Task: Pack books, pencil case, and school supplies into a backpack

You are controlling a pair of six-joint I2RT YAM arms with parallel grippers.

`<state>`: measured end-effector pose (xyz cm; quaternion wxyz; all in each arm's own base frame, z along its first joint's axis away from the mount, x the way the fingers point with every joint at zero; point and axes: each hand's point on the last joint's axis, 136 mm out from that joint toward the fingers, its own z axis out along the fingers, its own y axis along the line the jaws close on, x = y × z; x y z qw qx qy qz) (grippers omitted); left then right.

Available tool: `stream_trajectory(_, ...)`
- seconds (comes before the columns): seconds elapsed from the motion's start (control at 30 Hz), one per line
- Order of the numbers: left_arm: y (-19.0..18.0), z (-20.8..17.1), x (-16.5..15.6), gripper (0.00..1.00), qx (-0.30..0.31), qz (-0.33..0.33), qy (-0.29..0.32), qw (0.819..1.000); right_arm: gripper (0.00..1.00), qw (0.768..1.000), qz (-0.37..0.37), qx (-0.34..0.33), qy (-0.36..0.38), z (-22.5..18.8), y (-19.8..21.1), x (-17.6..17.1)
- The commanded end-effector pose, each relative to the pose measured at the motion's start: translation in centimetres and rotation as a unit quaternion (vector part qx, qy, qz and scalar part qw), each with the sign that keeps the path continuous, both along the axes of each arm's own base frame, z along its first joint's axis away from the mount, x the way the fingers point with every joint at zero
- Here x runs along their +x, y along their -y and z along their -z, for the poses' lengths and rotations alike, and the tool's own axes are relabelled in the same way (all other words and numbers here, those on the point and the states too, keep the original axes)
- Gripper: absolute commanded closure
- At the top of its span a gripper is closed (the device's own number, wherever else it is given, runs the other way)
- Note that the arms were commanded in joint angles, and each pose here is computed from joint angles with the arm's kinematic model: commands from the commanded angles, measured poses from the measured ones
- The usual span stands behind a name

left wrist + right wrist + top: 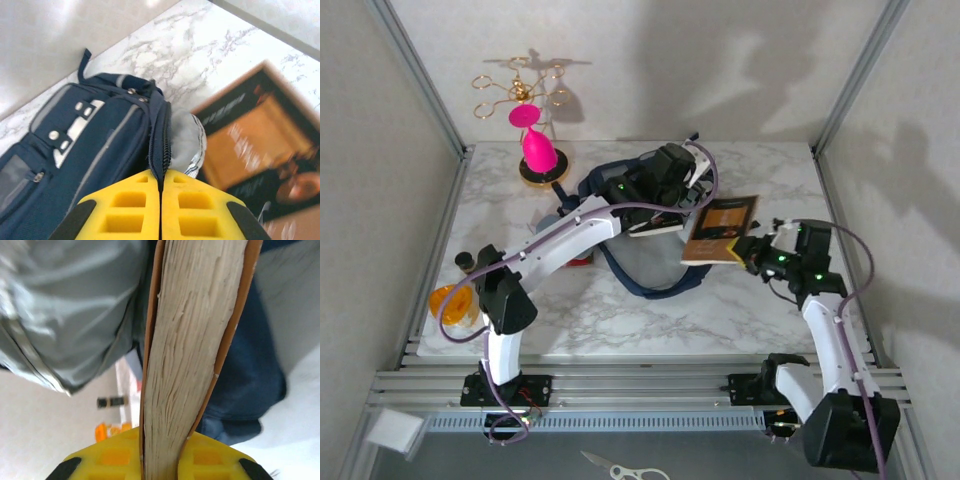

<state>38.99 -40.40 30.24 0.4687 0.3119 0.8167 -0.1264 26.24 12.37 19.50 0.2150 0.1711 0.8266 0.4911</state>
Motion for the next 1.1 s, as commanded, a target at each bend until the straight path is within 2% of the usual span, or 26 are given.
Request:
stream_trajectory(0.0,0.7,-5.3,-0.4,1.00,-0.054,0.001,0.040,0.998,1.00,0.997,-0.045,0.036,0.051,-2.4,-3.5,0.5)
stream_trajectory(0.13,0.8,-5.9,0.8,1.00,-0.074,-0.035,0.038,0.996,1.00,0.994,-0.073,0.054,0.060,-2.0,-7.1,1.3)
stream_trajectory(0.27,2.3,-7.3,0.5,1.00,-0.119,-0.016,0.026,0.992,1.00,0.994,-0.090,0.029,0.054,0.4,-10.0,4.4)
stream_trajectory(0.4,2.0,-6.7,0.8,1.00,-0.110,-0.030,0.025,0.993,1.00,0.994,-0.091,0.003,0.058,3.1,-11.1,8.3)
stream_trajectory(0.53,1.7,-6.8,0.9,1.00,-0.113,-0.038,0.023,0.993,0.93,0.993,-0.077,-0.079,0.033,7.3,-10.6,12.2)
stream_trajectory(0.57,1.6,-7.0,0.9,1.00,-0.117,-0.041,0.023,0.992,0.84,0.993,-0.076,-0.085,0.024,8.1,-10.5,12.4)
stream_trajectory(0.63,1.5,-6.8,1.0,1.00,-0.115,-0.047,0.024,0.992,0.66,0.993,-0.076,-0.094,0.016,8.6,-10.0,12.0)
stream_trajectory(0.73,1.1,-6.3,1.5,1.00,-0.110,-0.062,0.026,0.992,0.45,0.990,-0.068,-0.121,0.014,8.3,-8.9,10.7)
stream_trajectory(0.77,1.1,-6.2,1.6,1.00,-0.110,-0.065,0.028,0.991,0.41,0.989,-0.063,-0.137,0.012,8.1,-8.4,10.2)
stream_trajectory(0.93,1.5,-6.4,1.6,1.00,-0.121,-0.057,0.025,0.991,0.39,0.975,-0.045,-0.217,-0.018,8.7,-6.2,6.1)
stream_trajectory(1.07,2.2,-5.6,1.4,1.00,-0.124,-0.046,0.013,0.991,0.51,0.979,-0.063,-0.191,-0.022,9.2,-8.8,3.6)
